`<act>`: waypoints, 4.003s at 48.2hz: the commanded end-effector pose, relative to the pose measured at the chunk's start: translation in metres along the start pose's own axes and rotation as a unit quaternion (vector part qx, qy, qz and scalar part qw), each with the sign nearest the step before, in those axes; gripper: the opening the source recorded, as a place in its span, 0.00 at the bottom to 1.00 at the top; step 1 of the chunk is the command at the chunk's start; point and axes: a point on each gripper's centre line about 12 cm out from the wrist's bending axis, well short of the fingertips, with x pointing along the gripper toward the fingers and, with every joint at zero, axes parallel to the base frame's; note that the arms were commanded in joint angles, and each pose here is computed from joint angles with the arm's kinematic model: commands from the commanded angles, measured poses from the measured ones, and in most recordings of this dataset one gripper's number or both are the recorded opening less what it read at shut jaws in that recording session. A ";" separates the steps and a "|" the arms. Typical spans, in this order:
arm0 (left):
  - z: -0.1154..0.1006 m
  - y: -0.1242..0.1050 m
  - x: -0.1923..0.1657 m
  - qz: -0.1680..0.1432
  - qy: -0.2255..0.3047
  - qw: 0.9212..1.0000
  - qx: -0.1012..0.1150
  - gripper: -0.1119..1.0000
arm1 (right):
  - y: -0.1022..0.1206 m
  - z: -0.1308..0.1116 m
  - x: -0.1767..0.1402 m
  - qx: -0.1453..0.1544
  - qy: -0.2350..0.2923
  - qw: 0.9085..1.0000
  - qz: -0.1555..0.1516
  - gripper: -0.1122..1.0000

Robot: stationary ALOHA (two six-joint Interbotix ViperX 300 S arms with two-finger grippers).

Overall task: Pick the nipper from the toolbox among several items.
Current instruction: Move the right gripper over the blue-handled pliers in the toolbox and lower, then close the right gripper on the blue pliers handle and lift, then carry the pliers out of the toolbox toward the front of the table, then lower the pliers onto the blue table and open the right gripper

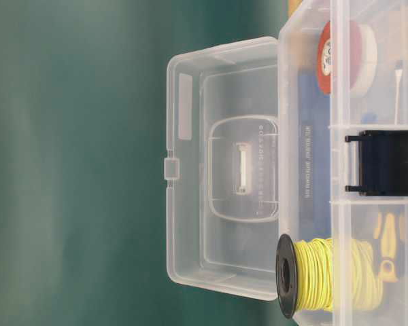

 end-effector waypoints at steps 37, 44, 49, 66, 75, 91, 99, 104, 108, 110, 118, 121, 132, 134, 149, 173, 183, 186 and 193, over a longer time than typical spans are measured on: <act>0.008 0.001 0.005 0.004 -0.008 1.000 -0.016 0.10 | -0.087 -0.024 0.164 0.041 0.422 0.899 -0.114 0.44; 0.008 0.001 0.005 0.004 -0.006 1.000 -0.018 0.10 | -0.099 -0.052 0.193 0.027 0.484 0.867 -0.115 0.79; 0.007 0.001 0.005 0.004 -0.005 1.000 -0.018 0.10 | -0.105 -0.076 0.207 0.025 0.514 0.850 -0.114 0.72; 0.005 0.001 0.005 0.004 0.003 1.000 -0.017 0.10 | -0.125 -0.162 0.228 0.036 0.564 0.817 -0.116 0.67; 0.004 0.001 0.005 0.004 0.008 1.000 -0.019 0.10 | -0.131 -0.182 0.228 0.038 0.570 0.812 -0.118 0.65; 0.003 0.001 0.005 0.004 0.014 1.000 -0.022 0.10 | -0.129 -0.190 0.229 0.033 0.571 0.812 -0.111 0.22; 0.003 0.001 0.004 0.004 0.014 1.000 -0.024 0.10 | -0.131 -0.174 0.229 0.033 0.557 0.822 -0.115 0.22; 0.004 0.001 0.004 0.003 0.012 1.000 -0.024 0.10 | -0.132 -0.148 0.227 0.032 0.534 0.836 -0.121 0.22; 0.004 0.001 0.004 0.004 0.012 1.000 -0.025 0.10 | -0.133 -0.119 0.222 0.032 0.509 0.850 -0.129 0.22; 0.003 0.001 0.004 0.004 0.013 1.000 -0.025 0.10 | -0.133 -0.107 0.219 0.031 0.499 0.856 -0.131 0.22; 0.004 0.001 0.004 0.004 0.012 1.000 -0.024 0.10 | -0.128 -0.060 0.203 0.028 0.458 0.878 -0.138 0.22; 0.004 0.001 0.004 0.004 0.012 1.000 -0.024 0.10 | -0.125 -0.046 0.196 0.028 0.445 0.885 -0.139 0.22; 0.004 0.001 0.004 0.004 0.011 1.000 -0.025 0.10 | -0.082 -0.023 0.176 0.028 0.409 0.905 -0.108 0.22; 0.004 0.001 0.004 0.004 0.011 1.000 -0.026 0.10 | -0.070 -0.023 0.175 0.029 0.404 0.909 -0.097 0.22; 0.004 0.001 0.004 0.004 0.009 1.000 -0.025 0.10 | 0.028 -0.042 0.177 0.051 0.381 0.923 0.001 0.22; 0.000 0.001 0.003 0.004 0.016 1.000 -0.025 0.10 | 0.076 -0.162 0.203 0.114 0.489 0.865 -0.010 0.22; 0.000 0.001 0.003 0.004 0.016 1.000 -0.025 0.10 | 0.076 -0.181 0.202 0.115 0.507 0.854 -0.018 0.22; 0.000 0.001 0.003 0.005 0.016 1.000 -0.025 0.10 | 0.074 -0.183 0.202 0.116 0.510 0.852 -0.020 0.22; 0.000 0.001 0.003 0.004 0.017 1.000 -0.025 0.10 | 0.071 -0.185 0.203 0.118 0.512 0.851 -0.025 0.24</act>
